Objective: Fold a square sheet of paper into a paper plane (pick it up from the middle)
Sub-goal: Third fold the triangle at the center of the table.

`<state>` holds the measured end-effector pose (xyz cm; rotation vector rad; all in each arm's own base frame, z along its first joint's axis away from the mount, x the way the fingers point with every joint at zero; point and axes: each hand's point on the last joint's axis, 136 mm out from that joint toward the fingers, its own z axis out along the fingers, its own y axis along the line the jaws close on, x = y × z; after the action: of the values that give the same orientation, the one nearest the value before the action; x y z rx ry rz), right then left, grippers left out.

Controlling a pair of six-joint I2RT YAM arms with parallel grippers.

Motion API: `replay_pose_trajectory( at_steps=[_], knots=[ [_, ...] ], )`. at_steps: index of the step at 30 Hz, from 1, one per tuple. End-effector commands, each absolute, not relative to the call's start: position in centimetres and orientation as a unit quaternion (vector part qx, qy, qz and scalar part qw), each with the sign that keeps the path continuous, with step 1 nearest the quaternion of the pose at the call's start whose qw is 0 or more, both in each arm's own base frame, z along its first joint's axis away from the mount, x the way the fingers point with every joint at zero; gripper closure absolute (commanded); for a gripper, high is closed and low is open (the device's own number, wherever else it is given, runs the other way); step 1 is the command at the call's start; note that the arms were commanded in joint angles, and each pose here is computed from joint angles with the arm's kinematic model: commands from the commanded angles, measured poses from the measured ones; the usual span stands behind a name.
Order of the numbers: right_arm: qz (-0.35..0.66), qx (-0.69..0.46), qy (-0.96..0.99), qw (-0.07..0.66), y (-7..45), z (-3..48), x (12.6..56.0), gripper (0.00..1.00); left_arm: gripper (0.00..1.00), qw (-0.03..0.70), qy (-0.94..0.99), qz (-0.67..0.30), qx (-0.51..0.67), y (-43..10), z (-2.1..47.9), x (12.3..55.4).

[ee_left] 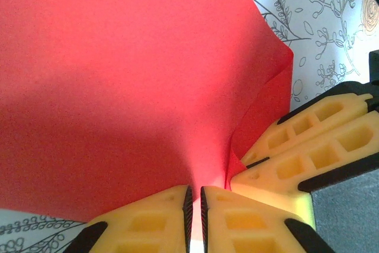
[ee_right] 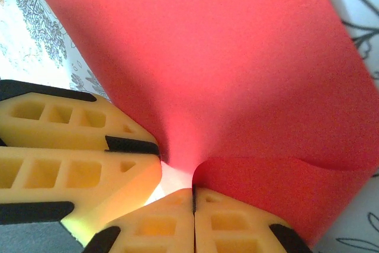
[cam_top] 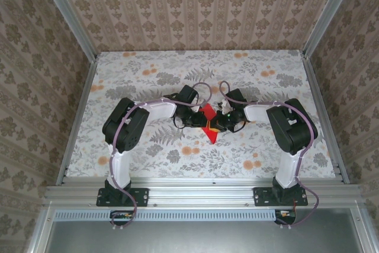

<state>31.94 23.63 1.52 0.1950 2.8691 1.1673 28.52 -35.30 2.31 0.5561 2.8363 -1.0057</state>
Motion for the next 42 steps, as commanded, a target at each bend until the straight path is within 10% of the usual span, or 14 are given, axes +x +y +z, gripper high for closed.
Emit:
replay_pose_trajectory(
  at_steps=[1, 24, 42],
  knots=[
    [0.374, 0.063, 0.925, 0.007, 23.7, 0.7, 31.6, 0.9, 0.84, 0.012, 0.932, -0.317, 0.176, -34.4, 0.6, 27.4],
    [0.379, 0.059, 0.924, -0.006, 23.8, -0.5, 30.9, 0.63, 0.83, 0.021, 0.926, -0.338, 0.167, -35.0, 1.5, 28.0],
    [0.394, 0.05, 0.918, -0.003, 24.0, -0.4, 30.4, 0.66, 0.63, 0.05, 0.911, -0.391, 0.121, -34.7, 5.3, 29.9]
  ],
)
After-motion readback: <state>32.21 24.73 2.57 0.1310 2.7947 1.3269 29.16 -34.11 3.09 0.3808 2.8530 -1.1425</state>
